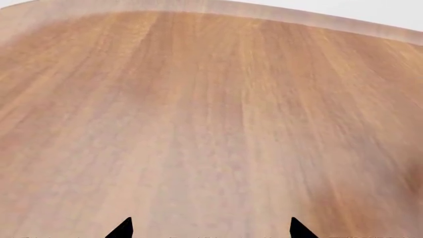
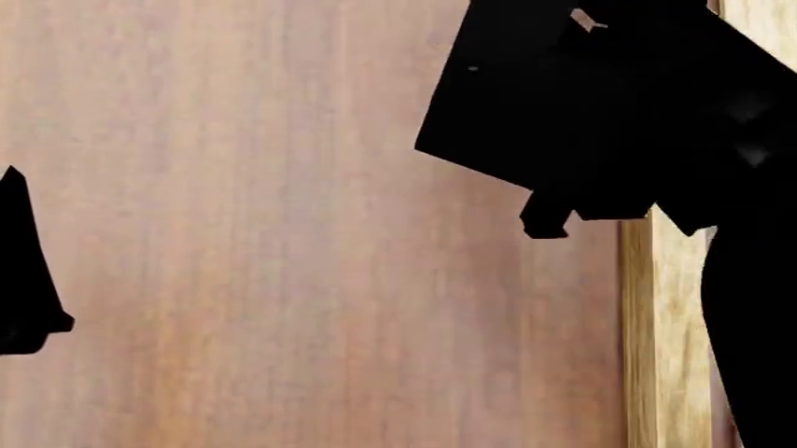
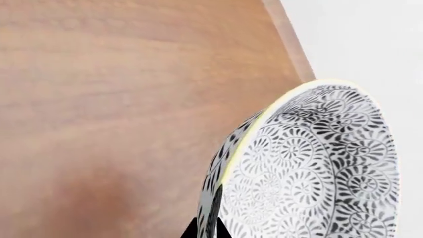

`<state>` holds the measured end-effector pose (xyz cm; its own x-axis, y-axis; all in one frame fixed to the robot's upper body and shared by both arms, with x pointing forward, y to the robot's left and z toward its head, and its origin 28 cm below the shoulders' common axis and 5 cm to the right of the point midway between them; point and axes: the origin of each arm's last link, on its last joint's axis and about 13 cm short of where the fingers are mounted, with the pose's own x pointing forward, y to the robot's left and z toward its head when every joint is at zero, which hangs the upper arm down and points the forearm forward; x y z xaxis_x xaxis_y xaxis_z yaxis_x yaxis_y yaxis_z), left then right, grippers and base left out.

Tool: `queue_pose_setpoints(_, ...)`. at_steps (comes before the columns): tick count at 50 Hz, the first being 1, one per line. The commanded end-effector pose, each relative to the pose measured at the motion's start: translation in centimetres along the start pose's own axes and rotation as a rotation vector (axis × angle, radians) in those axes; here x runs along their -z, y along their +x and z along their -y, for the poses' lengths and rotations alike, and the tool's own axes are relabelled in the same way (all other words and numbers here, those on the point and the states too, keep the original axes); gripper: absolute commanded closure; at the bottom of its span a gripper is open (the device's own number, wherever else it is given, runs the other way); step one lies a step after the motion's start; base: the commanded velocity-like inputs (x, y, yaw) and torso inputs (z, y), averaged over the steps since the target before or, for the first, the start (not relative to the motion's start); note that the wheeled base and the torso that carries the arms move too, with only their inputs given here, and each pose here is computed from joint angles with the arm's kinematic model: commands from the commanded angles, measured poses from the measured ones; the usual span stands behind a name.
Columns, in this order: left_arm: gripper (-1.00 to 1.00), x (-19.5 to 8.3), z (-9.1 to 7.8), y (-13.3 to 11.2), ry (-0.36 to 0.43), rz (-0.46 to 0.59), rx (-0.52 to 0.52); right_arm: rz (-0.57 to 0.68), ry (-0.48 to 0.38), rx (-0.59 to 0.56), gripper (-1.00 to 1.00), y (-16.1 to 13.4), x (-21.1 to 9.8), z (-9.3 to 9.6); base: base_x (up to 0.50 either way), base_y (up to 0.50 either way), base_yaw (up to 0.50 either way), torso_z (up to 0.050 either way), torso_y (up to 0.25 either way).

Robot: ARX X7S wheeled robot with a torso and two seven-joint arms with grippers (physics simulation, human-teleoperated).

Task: Pick up the bowl on the left and put it in the tray.

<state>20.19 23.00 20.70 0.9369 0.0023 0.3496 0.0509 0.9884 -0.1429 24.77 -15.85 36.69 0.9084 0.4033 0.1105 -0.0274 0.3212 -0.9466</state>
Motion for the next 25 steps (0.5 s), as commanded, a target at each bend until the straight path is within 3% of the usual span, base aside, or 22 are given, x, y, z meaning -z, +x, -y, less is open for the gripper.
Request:
queue_pose_setpoints(1,-1.00,0.2,0.2,-0.1,0.001,-0.005,0.008,-0.095,-0.113,0.080,1.00,-4.0,0.2,2.2,0.00,0.00,0.00,0.000,0.000)
queue_pose_setpoints(13,-1.00,0.3,0.2,0.0,0.006,-0.009,0.008,-0.268,-0.134,0.058,1.00,-7.3,2.4,1.2,0.00,0.00,0.00,0.000,0.000)
queue_pose_setpoints(25,-1.00,0.4,0.3,0.1,0.008,-0.012,0.008,-0.442,-0.155,-0.032,1.00,-9.3,5.6,-1.2,0.00,0.00,0.00,0.000,0.000)
